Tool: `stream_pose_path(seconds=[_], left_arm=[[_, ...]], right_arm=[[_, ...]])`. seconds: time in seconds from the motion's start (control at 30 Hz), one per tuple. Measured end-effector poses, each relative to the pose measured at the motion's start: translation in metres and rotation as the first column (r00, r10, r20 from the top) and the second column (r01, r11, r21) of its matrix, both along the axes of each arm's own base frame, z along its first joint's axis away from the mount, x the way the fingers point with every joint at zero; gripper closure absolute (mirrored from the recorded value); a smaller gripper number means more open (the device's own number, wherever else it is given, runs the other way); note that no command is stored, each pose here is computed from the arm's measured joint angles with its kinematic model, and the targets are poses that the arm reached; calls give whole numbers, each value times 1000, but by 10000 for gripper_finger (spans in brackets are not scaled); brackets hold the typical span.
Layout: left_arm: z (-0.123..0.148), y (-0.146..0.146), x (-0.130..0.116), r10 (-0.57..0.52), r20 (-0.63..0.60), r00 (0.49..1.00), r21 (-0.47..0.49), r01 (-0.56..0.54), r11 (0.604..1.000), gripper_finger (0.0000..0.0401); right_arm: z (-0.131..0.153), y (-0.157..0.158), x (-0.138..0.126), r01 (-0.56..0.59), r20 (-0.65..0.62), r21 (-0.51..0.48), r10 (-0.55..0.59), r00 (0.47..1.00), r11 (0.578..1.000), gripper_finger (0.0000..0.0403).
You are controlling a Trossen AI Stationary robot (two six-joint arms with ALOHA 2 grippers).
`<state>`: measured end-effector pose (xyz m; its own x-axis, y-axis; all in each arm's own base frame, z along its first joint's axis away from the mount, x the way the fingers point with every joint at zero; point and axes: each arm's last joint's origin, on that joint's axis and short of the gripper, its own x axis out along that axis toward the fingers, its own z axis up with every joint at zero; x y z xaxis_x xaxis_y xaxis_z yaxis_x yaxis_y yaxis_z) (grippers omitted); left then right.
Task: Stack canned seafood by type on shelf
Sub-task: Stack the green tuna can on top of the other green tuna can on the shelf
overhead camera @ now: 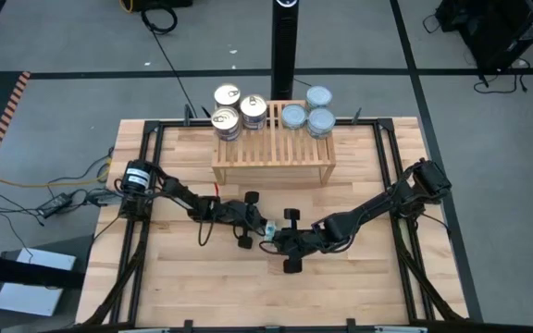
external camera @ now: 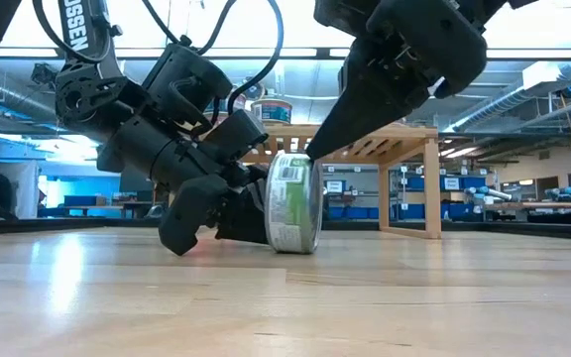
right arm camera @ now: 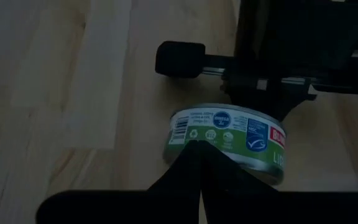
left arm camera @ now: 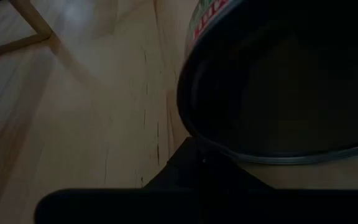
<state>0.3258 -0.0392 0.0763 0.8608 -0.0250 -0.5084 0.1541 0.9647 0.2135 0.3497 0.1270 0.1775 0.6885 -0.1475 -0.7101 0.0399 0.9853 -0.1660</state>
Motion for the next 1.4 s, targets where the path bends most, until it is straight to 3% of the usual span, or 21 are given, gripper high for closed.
stream_pose_path(seconds=[0.53,0.93,1.4], left_arm=[[1,-1,-2,64,-16,998,50,-63,997,396],[31,5,-19,187,-117,976,173,-165,971,396],[38,3,-13,189,-32,981,66,-187,980,396]], right_arm=[[1,-9,7,-23,17,34,23,1000,999,393],[0,-11,7,11,19,58,-12,1000,998,393],[3,-18,13,35,66,84,-41,997,996,393]])
